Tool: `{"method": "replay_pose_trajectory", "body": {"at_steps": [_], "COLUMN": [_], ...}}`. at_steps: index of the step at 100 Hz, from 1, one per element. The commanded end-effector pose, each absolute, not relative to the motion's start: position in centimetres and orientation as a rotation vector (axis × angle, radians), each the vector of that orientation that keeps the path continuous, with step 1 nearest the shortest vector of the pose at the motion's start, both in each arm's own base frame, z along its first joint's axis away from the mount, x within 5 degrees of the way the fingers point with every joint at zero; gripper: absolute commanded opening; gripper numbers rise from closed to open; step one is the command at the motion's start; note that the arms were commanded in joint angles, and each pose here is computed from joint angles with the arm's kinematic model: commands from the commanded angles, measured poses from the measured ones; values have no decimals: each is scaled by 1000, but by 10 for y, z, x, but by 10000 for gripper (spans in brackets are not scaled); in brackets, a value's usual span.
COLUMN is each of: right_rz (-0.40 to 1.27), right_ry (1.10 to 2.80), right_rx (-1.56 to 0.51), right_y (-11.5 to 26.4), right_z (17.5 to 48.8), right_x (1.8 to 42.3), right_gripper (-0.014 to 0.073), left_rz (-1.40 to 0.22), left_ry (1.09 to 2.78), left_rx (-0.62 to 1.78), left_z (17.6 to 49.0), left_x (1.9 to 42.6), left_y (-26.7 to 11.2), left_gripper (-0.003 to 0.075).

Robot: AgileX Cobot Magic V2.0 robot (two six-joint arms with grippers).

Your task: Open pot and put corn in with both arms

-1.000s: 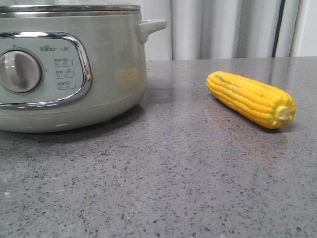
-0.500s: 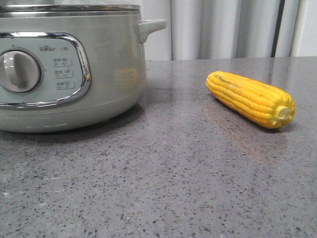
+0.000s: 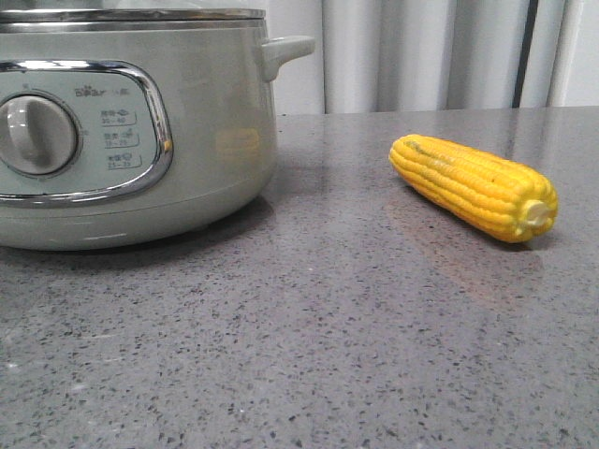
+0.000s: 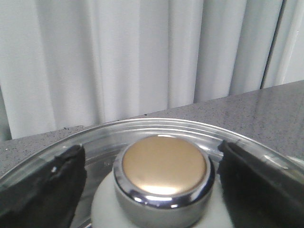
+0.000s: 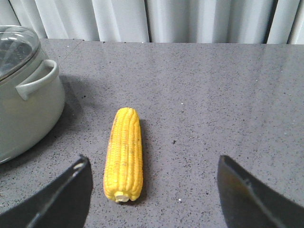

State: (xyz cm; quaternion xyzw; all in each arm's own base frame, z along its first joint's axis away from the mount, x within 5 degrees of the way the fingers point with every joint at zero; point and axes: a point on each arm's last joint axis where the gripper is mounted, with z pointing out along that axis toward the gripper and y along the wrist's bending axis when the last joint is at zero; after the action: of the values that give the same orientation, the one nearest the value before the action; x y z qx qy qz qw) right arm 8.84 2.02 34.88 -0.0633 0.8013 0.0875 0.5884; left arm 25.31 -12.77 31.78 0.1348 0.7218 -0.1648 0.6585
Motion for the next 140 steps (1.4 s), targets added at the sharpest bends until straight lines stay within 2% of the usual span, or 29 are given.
{"method": "replay_pose_trajectory", "body": {"at_steps": [1,14,23,37,70,91,105,121,140], "right_rz": [190,190,190,190,190,190,190,197,212], "right_ry": [1767,1769,1769,1769,1769,1759,1759,1758,1755], "right_rx": [-138,-139,-139,-139,-139,-137,-137,-146,-186], "right_y": [19,19,19,19,19,19,19,20,23], "right_z": [365,365,365,365,365,366,366,366,366], "right_x": [91,91,91,91,91,91,91,91,91], "right_gripper": [479,479,479,479,479,479,479,479,479], "left_rz": [-388,-388,-389,-393,-456,-398,-283,-66,161], "left_ry": [1532,1532,1526,1504,1336,1255,1270,1331,1371], "left_rx": [277,277,275,270,208,137,60,-45,-245], "left_z": [337,337,339,346,413,448,461,464,445], "left_x": [253,253,252,251,242,217,197,176,164], "left_y": [-128,-128,-128,-127,-122,-85,-46,-1,46], "left_gripper": [444,277,188,101,94,94,94,94,94]}}
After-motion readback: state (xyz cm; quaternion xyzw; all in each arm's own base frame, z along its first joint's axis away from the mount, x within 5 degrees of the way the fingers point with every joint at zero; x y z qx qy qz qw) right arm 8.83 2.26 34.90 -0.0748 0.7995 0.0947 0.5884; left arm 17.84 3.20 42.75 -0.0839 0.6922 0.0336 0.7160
